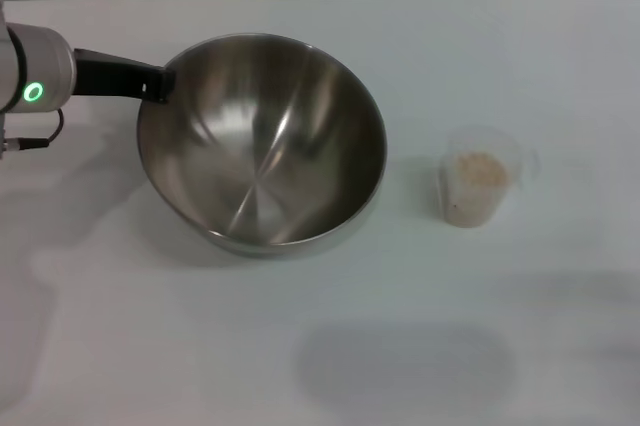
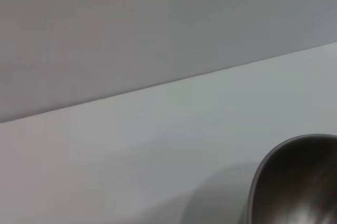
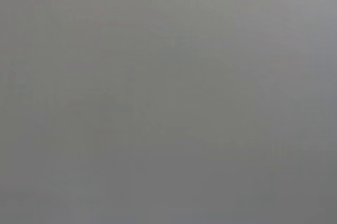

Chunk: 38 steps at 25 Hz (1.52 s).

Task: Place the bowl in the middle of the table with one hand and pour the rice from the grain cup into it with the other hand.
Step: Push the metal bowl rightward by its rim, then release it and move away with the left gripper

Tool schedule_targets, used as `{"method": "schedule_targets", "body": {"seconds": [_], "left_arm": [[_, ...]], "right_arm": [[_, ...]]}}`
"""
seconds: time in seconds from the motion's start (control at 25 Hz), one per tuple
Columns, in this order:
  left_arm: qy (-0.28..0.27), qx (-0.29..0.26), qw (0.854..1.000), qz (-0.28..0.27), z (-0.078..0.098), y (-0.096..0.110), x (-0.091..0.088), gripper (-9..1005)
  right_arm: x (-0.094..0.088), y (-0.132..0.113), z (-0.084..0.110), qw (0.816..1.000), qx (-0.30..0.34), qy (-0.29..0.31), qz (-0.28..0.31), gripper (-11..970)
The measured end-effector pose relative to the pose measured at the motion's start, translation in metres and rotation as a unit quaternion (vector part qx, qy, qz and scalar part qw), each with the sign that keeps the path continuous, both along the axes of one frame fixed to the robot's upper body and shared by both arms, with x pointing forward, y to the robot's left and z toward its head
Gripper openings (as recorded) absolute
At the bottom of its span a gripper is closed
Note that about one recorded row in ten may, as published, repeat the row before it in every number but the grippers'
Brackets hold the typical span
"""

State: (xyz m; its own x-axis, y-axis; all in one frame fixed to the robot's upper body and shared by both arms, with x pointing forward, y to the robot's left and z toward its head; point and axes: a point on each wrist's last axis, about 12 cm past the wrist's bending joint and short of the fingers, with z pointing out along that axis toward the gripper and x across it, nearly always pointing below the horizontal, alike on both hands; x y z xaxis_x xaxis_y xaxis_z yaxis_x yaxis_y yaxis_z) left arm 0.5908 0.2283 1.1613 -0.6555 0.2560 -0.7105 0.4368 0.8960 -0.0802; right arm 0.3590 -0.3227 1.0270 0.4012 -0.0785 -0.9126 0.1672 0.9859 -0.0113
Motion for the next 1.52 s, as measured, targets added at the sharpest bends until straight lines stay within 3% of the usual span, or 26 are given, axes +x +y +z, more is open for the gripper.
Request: {"method": "schedule_targets", "body": {"seconds": [0.88, 1.52], "left_arm": [[0.05, -0.079, 0.995, -0.039, 0.011, 0.026, 0.001, 49], [0.094, -0.07, 0.99, -0.084, 0.005, 0.026, -0.014, 63]], "right_arm": [[0.001, 0.0, 0.0, 1.0, 0.001, 0.002, 0.002, 831], [0.002, 0.002, -0.001, 1.0, 0.001, 0.005, 0.007, 830]]}}
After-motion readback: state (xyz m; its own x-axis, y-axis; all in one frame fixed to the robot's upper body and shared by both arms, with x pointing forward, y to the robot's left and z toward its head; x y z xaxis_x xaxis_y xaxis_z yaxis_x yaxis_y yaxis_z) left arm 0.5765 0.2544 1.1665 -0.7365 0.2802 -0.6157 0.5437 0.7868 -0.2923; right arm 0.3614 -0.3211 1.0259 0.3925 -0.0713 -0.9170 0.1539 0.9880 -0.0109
